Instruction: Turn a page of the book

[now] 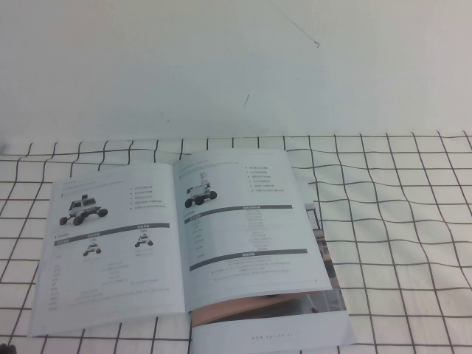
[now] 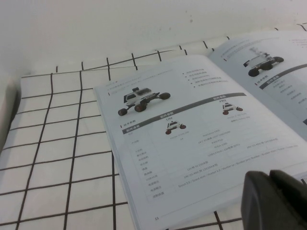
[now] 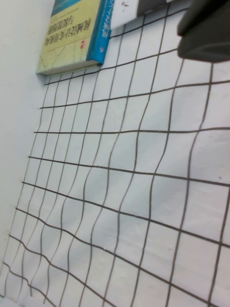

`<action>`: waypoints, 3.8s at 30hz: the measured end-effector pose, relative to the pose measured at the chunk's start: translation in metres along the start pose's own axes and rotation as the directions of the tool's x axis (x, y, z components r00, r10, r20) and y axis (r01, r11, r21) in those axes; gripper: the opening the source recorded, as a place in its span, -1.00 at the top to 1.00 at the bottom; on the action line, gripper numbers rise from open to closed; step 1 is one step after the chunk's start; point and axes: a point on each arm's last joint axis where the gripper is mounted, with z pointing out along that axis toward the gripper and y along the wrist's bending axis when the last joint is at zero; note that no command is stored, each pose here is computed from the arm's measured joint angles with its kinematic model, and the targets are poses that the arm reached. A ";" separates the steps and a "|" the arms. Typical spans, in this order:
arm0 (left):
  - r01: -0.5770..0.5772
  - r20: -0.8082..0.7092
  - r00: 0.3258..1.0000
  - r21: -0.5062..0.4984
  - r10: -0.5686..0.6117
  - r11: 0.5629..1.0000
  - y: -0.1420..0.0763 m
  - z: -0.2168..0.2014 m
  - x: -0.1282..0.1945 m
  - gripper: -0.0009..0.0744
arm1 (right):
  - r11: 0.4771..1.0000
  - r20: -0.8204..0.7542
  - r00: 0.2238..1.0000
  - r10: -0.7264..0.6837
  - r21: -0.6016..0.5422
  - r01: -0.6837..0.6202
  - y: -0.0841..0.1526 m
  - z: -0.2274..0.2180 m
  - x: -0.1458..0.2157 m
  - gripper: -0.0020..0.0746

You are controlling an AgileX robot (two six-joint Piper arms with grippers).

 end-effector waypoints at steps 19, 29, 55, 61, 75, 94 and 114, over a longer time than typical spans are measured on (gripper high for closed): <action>0.083 0.805 0.593 -0.046 -0.012 0.996 0.009 -0.037 -0.073 0.98 | 0.985 0.865 0.496 -0.071 0.139 -0.101 -0.014 -0.047 -0.079 0.95; 0.155 0.834 0.539 0.042 -0.120 0.987 0.010 -0.042 -0.078 0.98 | 0.966 0.915 0.404 0.020 0.086 -0.244 -0.025 -0.059 -0.086 0.95; 0.246 -0.376 0.907 0.104 -0.191 0.964 -0.010 0.058 -0.143 0.98 | 0.905 -0.279 0.959 -0.056 -0.420 -0.069 -0.011 0.017 -0.180 0.95; 0.282 -0.421 0.879 0.083 -0.223 0.956 -0.009 0.109 -0.133 0.98 | 0.826 -0.396 0.909 -0.131 -0.550 -0.121 0.003 0.077 -0.168 0.95; 0.316 -0.615 0.763 0.084 -0.200 0.945 -0.013 0.183 -0.116 0.98 | 0.758 -0.407 0.902 -0.147 -0.632 -0.161 0.017 0.119 -0.177 0.95; 0.244 -0.482 0.875 0.341 -0.054 0.908 -0.027 0.149 -0.149 0.98 | 0.467 -0.290 0.858 -0.424 -0.882 -0.067 0.142 0.121 -0.190 0.95; 0.350 -0.311 0.907 0.187 -0.283 0.918 -0.015 0.137 -0.175 0.98 | 0.538 -0.163 0.892 -0.421 -0.837 0.101 0.158 0.143 -0.192 0.95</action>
